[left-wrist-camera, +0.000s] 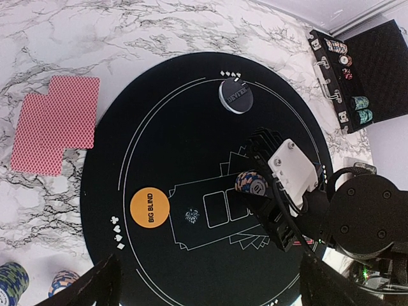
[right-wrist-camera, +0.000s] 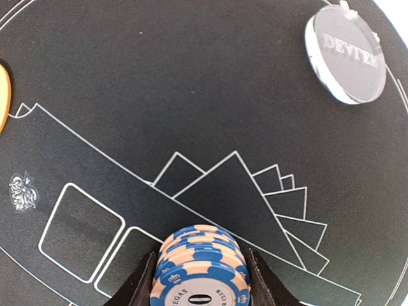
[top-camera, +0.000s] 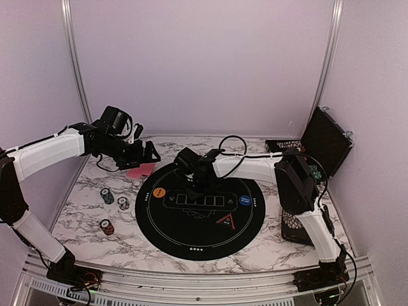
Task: Distribute texas hold em gaming equipment
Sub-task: Move the pile of poker chips to the small blind area.
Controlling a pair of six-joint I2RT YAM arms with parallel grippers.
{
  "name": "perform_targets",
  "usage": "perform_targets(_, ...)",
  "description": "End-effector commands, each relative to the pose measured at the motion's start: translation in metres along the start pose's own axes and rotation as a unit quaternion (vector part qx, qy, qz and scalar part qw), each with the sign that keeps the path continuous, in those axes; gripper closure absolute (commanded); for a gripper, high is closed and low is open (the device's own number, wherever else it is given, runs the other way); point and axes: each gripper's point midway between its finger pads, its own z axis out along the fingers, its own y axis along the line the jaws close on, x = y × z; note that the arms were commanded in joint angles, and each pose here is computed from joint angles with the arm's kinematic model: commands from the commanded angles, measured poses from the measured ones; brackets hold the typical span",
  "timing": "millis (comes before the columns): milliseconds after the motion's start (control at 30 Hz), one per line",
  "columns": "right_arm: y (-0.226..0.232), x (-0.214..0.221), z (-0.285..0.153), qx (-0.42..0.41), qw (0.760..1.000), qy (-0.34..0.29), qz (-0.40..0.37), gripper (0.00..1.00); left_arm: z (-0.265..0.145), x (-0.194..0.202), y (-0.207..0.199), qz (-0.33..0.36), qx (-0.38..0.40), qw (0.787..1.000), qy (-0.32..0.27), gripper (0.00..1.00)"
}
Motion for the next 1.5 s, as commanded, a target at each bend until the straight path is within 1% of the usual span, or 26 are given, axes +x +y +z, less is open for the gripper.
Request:
perform_targets(0, -0.041, 0.030, 0.009, 0.064, 0.996, 0.056, -0.002, 0.59, 0.005, -0.003, 0.000, 0.000, 0.007, 1.000, -0.002, 0.02)
perform_targets(767, -0.081, 0.053, 0.015, 0.069, 0.994, 0.073, 0.033, 0.59, 0.011, -0.001, 0.001, -0.004, 0.008, 1.000, 0.007, 0.02)
perform_targets(1467, -0.135, 0.079, 0.020, 0.114, 0.986, 0.095, 0.076, 0.59, 0.016, 0.001, 0.001, -0.007, 0.010, 1.000, 0.015, 0.02)
